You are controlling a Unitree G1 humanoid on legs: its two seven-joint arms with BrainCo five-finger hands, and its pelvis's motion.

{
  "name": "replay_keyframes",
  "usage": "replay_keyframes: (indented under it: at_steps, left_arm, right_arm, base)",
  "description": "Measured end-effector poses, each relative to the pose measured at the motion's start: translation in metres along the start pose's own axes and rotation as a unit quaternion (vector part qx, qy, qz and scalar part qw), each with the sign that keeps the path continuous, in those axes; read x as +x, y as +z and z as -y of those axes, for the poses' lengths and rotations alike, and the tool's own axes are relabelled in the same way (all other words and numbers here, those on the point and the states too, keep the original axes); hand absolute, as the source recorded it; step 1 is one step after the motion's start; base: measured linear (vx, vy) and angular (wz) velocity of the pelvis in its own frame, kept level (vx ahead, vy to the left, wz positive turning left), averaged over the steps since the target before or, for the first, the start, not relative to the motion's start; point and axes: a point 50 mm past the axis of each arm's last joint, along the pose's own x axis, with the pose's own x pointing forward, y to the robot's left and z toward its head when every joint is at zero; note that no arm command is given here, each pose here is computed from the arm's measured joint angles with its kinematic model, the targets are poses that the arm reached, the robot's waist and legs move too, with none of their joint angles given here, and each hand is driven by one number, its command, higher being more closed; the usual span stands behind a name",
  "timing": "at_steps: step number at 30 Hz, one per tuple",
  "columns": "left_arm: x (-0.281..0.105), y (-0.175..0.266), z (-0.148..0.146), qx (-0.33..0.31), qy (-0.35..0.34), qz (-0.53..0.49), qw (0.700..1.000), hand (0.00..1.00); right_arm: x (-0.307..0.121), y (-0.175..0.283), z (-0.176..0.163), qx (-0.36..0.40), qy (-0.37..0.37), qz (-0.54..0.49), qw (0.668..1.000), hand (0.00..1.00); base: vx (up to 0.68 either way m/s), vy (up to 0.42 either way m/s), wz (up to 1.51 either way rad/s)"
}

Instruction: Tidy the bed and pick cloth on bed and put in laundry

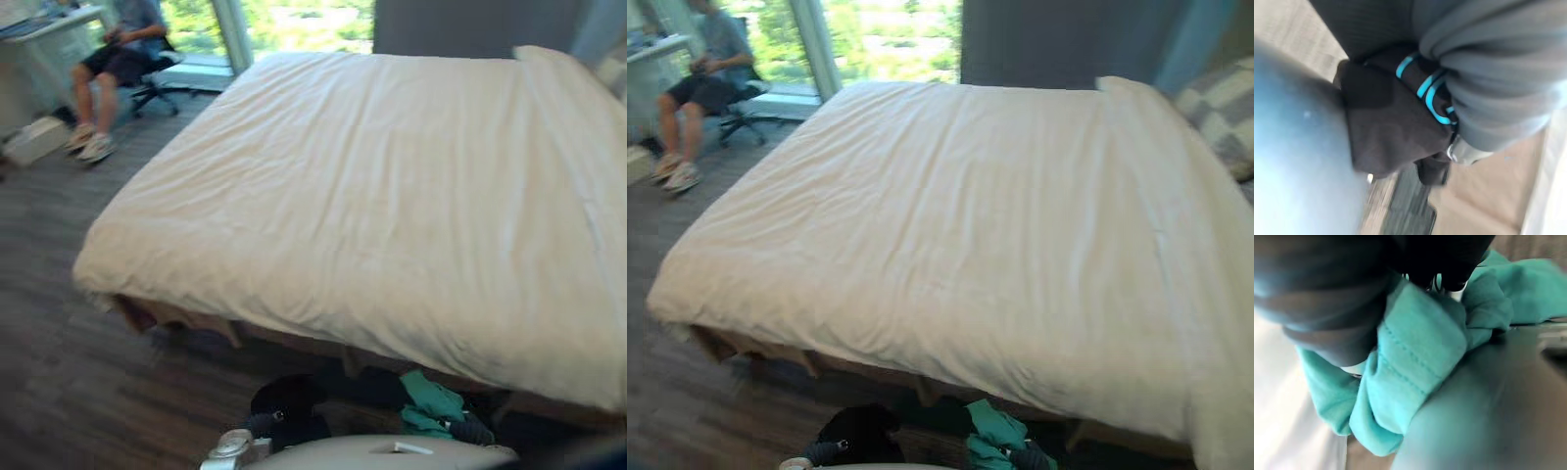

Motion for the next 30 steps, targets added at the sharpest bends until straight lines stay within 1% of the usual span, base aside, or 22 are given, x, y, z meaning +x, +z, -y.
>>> replay_keyframes:
  at_steps: [4, 5, 7, 8, 10, 11, 13, 14, 16, 18, 20, 21, 27, 30]
  left_arm:
    - [0.0, 0.003, -0.006, -0.056, 0.026, 0.007, 0.998, 1.0]
    - [-0.001, 0.003, -0.009, -0.07, 0.035, 0.007, 0.997, 1.0]
    - [-0.001, 0.003, -0.013, -0.079, 0.043, 0.006, 0.996, 1.0]
    - [-0.001, 0.007, -0.015, -0.076, 0.045, 0.012, 0.996, 1.0]
    - [-0.001, 0.016, -0.013, -0.075, 0.039, 0.031, 0.996, 1.0]
    - [-0.001, 0.018, -0.009, -0.089, 0.031, 0.039, 0.995, 1.0]
    - [-0.001, 0.018, -0.008, -0.093, 0.027, 0.04, 0.994, 1.0]
    - [-0.001, 0.018, -0.004, -0.09, 0.017, 0.043, 0.995, 1.0]
    - [0.0, 0.034, -0.012, -0.095, 0.022, 0.06, 0.993, 1.0]
    - [-0.001, 0.03, -0.016, -0.099, 0.027, 0.064, 0.993, 1.0]
    - [-0.001, 0.017, -0.008, -0.105, 0.019, 0.042, 0.993, 1.0]
    - [0.001, 0.014, -0.005, -0.115, 0.015, 0.031, 0.993, 1.0]
    - [0.0, 0.019, -0.017, -0.089, 0.016, 0.032, 0.995, 1.0]
    - [0.001, 0.02, -0.015, -0.049, 0.01, 0.02, 0.999, 1.0]
  right_arm:
    - [0.011, 0.016, -0.012, -0.064, 0.025, 0.002, 0.998, 1.0]
    - [0.014, 0.022, -0.016, -0.075, 0.031, 0.006, 0.997, 1.0]
    - [0.017, 0.027, -0.02, -0.082, 0.037, 0.01, 0.996, 1.0]
    - [0.018, 0.027, -0.024, -0.074, 0.037, 0.011, 0.997, 1.0]
    - [0.017, 0.027, -0.02, -0.058, 0.024, 0.008, 0.998, 1.0]
    - [0.015, 0.023, -0.01, -0.05, 0.004, 0.001, 0.999, 1.0]
    - [0.013, 0.024, 0.001, -0.043, -0.019, 0.006, 0.999, 1.0]
    - [0.013, 0.025, 0.002, -0.048, -0.018, 0.006, 0.999, 1.0]
    - [0.016, 0.033, -0.002, -0.04, -0.016, 0.014, 0.999, 1.0]
    - [0.017, 0.036, -0.003, -0.031, -0.015, 0.024, 0.999, 1.0]
    - [0.015, 0.036, 0.004, -0.028, -0.023, 0.024, 0.999, 1.0]
    - [0.015, 0.034, 0.007, -0.013, -0.033, 0.021, 0.999, 1.0]
    - [0.013, 0.02, -0.005, 0.052, -0.036, 0.01, 0.998, 1.0]
    - [0.009, 0.014, -0.003, 0.068, -0.041, 0.011, 0.997, 1.0]
  base:
    - [0.11, -0.038, 0.71]
    - [0.03, -0.051, 0.6]
    - [-0.01, -0.06, 1.01]
    - [-0.02, -0.046, 1.6]
    - [-0.03, 0.051, 2.21]
    - [-0.03, 0.088, 1.98]
    - [-0.07, 0.046, 2.08]
    - [-0.12, 0.026, 2.1]
    - [-0.09, 0.044, 1.29]
    - [-0.06, 0.056, 0.55]
    - [-0.03, 0.174, 0.55]
    - [0.08, 0.22, 0.75]
    - [0.1, 0.103, 0.61]
    - [0.1, 0.005, 0.7]
